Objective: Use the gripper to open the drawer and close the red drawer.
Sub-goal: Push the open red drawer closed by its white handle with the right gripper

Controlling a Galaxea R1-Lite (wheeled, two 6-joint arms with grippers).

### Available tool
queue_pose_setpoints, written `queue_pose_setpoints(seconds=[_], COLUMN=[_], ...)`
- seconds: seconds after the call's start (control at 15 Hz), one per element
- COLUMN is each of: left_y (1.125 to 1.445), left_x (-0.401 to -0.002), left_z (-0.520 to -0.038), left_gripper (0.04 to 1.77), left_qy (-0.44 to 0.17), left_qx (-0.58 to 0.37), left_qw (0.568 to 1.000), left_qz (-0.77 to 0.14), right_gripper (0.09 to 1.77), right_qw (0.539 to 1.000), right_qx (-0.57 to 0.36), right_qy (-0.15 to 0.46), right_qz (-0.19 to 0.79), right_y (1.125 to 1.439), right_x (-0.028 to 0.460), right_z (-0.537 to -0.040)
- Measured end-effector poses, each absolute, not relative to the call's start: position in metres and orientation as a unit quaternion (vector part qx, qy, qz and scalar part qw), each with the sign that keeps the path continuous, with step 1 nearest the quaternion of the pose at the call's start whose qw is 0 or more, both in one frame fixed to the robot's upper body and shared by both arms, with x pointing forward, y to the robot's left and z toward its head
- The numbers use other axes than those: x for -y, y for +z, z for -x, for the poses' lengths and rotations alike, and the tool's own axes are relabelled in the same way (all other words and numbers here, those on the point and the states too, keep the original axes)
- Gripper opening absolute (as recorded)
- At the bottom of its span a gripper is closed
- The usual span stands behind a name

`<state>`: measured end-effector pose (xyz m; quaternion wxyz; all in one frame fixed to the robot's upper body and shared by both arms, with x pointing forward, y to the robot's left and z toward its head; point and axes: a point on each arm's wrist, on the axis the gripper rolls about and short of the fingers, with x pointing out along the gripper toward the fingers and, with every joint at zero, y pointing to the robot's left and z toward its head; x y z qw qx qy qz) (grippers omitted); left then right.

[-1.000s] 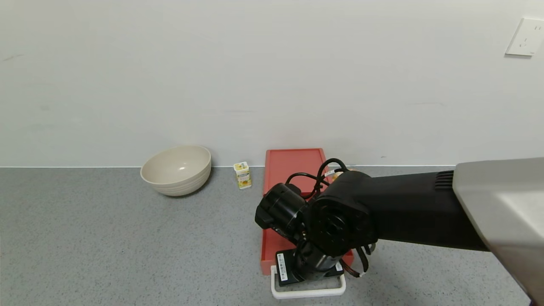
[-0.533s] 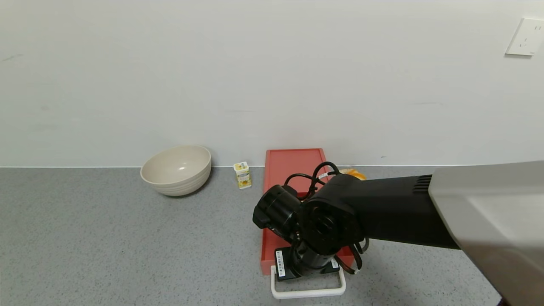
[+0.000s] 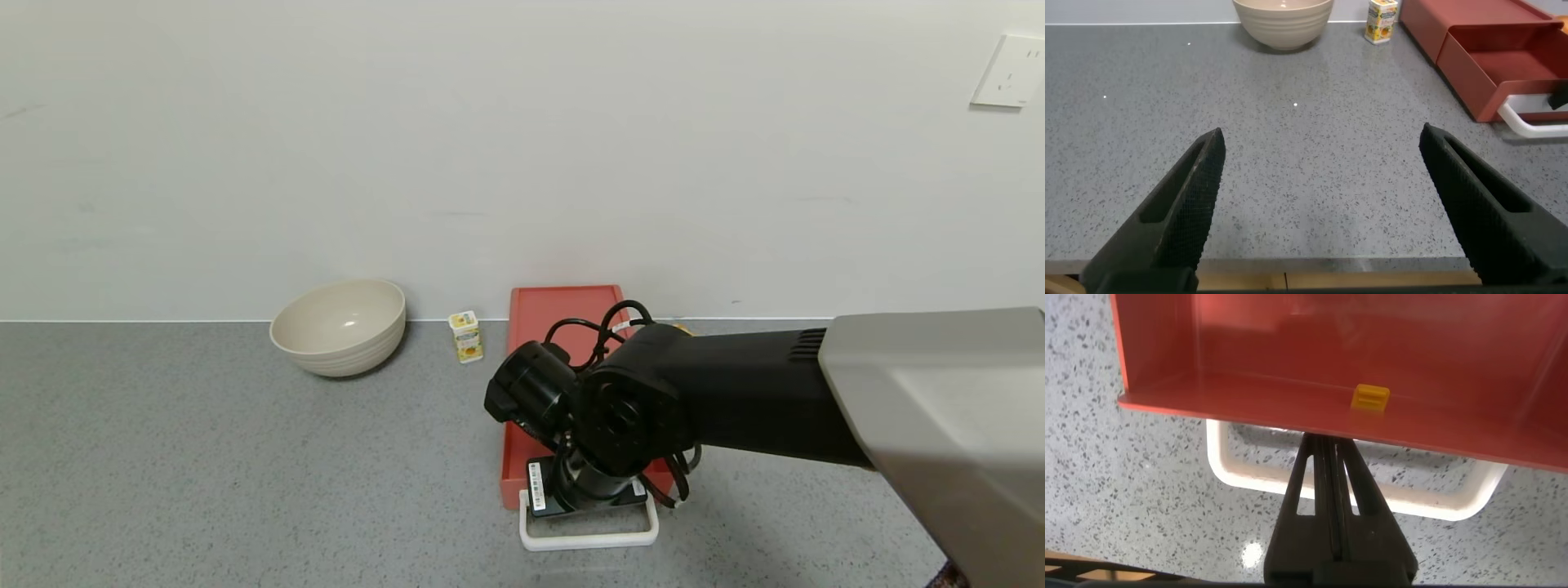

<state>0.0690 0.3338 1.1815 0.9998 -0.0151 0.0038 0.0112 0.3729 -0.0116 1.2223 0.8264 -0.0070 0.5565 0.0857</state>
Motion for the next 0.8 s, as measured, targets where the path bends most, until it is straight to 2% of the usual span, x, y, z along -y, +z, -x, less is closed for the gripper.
queue_pose_setpoints(seconds=[0.8], left_y=[1.182], left_x=[-0.334], left_z=[-0.069], left_gripper=[1.72], left_qy=[0.011], left_qx=[-0.004], left_qw=[1.0], left_qz=[0.015], right_gripper=[0.11], right_qw=[0.861], right_qx=[-0.497], right_qy=[0.112], right_qz=[0.005], right_y=[1.22], right_x=[0.023], right_z=[-0.421])
